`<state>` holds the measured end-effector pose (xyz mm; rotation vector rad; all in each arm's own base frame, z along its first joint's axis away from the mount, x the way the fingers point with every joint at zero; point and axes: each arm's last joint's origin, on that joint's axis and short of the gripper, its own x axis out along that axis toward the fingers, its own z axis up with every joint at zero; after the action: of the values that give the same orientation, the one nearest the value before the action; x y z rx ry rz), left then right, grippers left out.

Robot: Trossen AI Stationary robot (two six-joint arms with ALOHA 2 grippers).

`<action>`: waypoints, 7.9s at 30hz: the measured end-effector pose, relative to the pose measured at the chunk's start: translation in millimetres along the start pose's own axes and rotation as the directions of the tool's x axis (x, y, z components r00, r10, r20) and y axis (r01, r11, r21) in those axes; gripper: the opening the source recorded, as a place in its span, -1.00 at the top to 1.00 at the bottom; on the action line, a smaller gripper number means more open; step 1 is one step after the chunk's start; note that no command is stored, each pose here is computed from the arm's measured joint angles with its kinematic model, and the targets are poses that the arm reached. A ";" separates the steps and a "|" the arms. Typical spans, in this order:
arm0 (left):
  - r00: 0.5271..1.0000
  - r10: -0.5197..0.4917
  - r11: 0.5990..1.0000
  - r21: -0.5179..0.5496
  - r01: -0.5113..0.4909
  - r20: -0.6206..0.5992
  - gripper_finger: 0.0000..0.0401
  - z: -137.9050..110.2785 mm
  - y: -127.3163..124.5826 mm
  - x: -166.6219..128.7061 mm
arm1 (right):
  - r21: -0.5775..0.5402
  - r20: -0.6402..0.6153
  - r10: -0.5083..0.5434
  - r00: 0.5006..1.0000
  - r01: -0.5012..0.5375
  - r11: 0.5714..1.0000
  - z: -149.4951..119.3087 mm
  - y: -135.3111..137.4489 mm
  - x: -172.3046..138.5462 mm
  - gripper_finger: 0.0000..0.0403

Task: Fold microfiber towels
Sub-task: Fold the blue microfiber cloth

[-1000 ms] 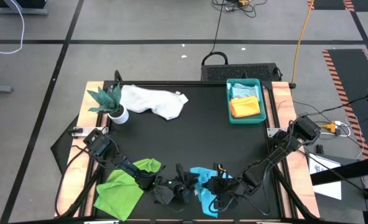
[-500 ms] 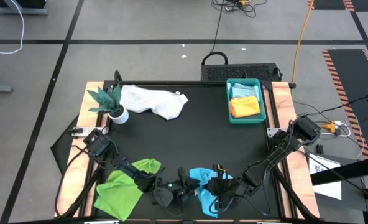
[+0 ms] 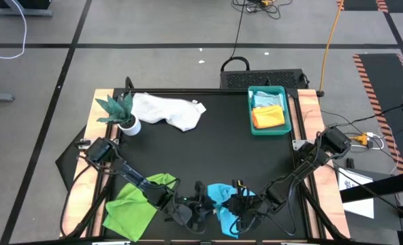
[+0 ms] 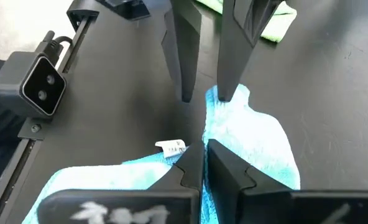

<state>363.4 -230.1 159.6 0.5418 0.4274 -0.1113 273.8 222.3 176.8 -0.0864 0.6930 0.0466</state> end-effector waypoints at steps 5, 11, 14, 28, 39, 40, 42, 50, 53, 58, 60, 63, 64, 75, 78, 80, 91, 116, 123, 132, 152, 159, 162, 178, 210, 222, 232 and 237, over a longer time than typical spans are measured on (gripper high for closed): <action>1.000 0.000 1.000 0.000 0.000 -0.017 0.43 -1.8 -0.4 0.0 | -0.002 0.000 0.000 1.000 0.000 1.000 0.0 0.0 0.0 0.92; 0.999 0.026 0.999 0.047 -0.025 -0.029 0.43 -2.5 -0.3 -0.4 | -0.008 0.000 0.000 1.000 0.000 1.000 0.0 0.0 0.0 0.92; 0.997 0.073 0.994 0.081 -0.070 -0.039 0.43 -2.2 -0.7 -1.6 | -0.008 0.000 0.000 1.000 0.000 1.000 0.0 0.0 0.0 0.92; 0.995 0.090 0.952 0.299 -0.072 -0.046 0.43 -0.6 -13.7 -10.3 | -0.006 0.003 0.000 1.000 0.000 1.000 0.3 0.1 0.0 0.92; 0.981 0.176 0.934 0.328 -0.142 -0.077 0.43 -9.0 -12.7 -1.7 | -0.005 0.003 0.000 1.000 0.000 1.000 0.4 -0.2 0.2 0.92; 0.982 0.172 0.930 0.341 -0.138 -0.072 0.43 -11.1 -15.3 0.9 | -0.005 0.003 -0.001 1.000 0.001 1.000 0.5 -0.3 0.3 0.92; 0.979 0.187 0.905 0.402 -0.139 -0.082 0.43 -16.3 -18.8 5.1 | -0.005 0.003 -0.001 1.000 0.001 1.000 0.5 -0.3 0.3 0.92; 0.972 0.225 0.851 0.500 -0.161 -0.071 0.43 -19.6 -25.4 7.8 | -0.005 0.004 -0.001 1.000 0.001 1.000 0.5 -0.3 0.3 0.92; 0.981 0.193 0.880 0.443 -0.170 -0.006 0.43 -12.6 -25.1 8.1 | -0.005 0.004 -0.001 1.000 0.001 1.000 0.5 -0.3 0.3 0.92; 0.984 0.169 0.904 0.390 -0.176 0.050 0.43 -6.7 -24.3 7.9 | -0.005 0.003 -0.001 1.000 0.001 1.000 0.5 -0.3 0.3 0.92; 0.983 0.174 0.916 0.357 -0.181 0.052 0.43 -6.7 -22.7 8.8 | -0.005 0.004 -0.001 1.000 0.001 1.000 0.5 -0.3 0.3 0.92; 0.977 0.210 0.932 0.293 -0.211 0.035 0.43 -8.2 -17.8 11.2 | -0.004 0.004 -0.001 1.000 0.001 1.000 0.5 -0.3 0.3 0.92; 0.975 0.222 0.936 0.275 -0.222 0.031 0.43 -8.7 -16.0 12.1 | -0.004 0.003 -0.001 1.000 0.001 1.000 0.5 -0.3 0.2 0.92; 0.935 0.355 0.918 0.192 -0.346 -0.015 0.43 -9.7 -12.1 10.9 | -0.004 0.004 -0.001 1.000 0.001 1.000 0.5 -0.2 0.2 0.92; 0.958 0.287 0.937 0.206 -0.283 0.013 0.43 -8.1 -16.8 9.7 | -0.004 0.004 -0.001 1.000 0.001 1.000 0.5 -0.2 0.2 0.92; 0.975 0.217 0.953 0.206 -0.220 0.038 0.43 -7.3 -19.0 10.1 | -0.002 0.003 -0.001 1.000 0.001 1.000 0.5 -0.2 0.2 0.92; 0.986 0.157 0.969 0.185 -0.165 0.057 0.43 -7.5 -14.7 13.5 | 0.016 0.003 0.000 1.000 0.000 1.000 0.4 -0.2 0.2 0.92; 0.972 0.221 0.963 0.178 -0.204 -0.084 0.96 3.4 -10.2 -20.7 | -0.052 0.002 -0.014 1.000 0.014 0.999 5.9 -7.2 -7.6 0.75; 0.901 0.317 0.948 0.122 -0.294 -0.296 0.97 -13.0 7.5 -39.3 | -0.052 0.005 -0.045 0.999 0.045 0.998 18.4 -23.3 -38.6 0.34; 0.797 0.391 0.910 0.066 -0.409 -0.459 0.97 -38.5 27.6 -40.4 | -0.199 -0.064 -0.040 0.997 0.026 0.980 -8.8 -15.7 -11.3 0.20; 0.793 0.366 0.913 0.022 -0.408 -0.487 0.97 -38.1 25.1 -51.8 | 0.185 -0.366 -0.687 0.628 0.772 0.608 -41.8 -106.8 -44.8 0.72; 0.775 0.365 0.906 0.006 -0.422 -0.515 0.98 -40.6 24.0 -60.5 | 0.237 -0.299 -0.522 0.799 0.592 0.770 -31.8 -80.7 -48.0 0.70; 0.779 0.365 0.899 -0.024 -0.437 -0.510 0.97 -38.6 26.0 -61.5 | 0.230 -0.224 -0.366 0.903 0.413 0.881 -26.5 -63.7 -33.2 0.61; 0.788 0.348 0.897 -0.063 -0.438 -0.508 0.95 -37.7 20.5 -64.6 | 0.234 -0.230 -0.220 0.948 0.273 0.933 -73.1 -73.8 4.2 0.36; 0.870 0.418 0.877 -0.367 -0.310 0.261 0.99 133.7 180.8 -178.5 | 0.109 0.161 -0.302 0.940 0.288 0.952 -62.4 -53.8 -57.2 1.00; 0.797 0.602 0.747 -0.323 -0.581 -0.041 0.98 126.5 198.0 -174.6 | 0.134 0.312 -0.178 0.933 0.142 0.981 -97.1 -52.6 -57.5 1.00; 0.888 0.459 0.852 -0.274 -0.447 -0.019 0.98 124.4 162.4 -150.2 | -0.122 0.353 0.027 0.935 0.017 0.992 -98.3 -44.9 -47.1 0.90; 0.884 0.467 0.849 -0.269 -0.456 -0.024 0.95 124.3 157.5 -143.5 | -0.178 0.356 0.036 0.934 0.030 0.984 -98.5 -42.0 -33.1 0.76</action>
<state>312.3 -161.8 391.0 0.3610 0.2534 0.3973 188.8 170.7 125.2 -0.2456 0.3210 0.1250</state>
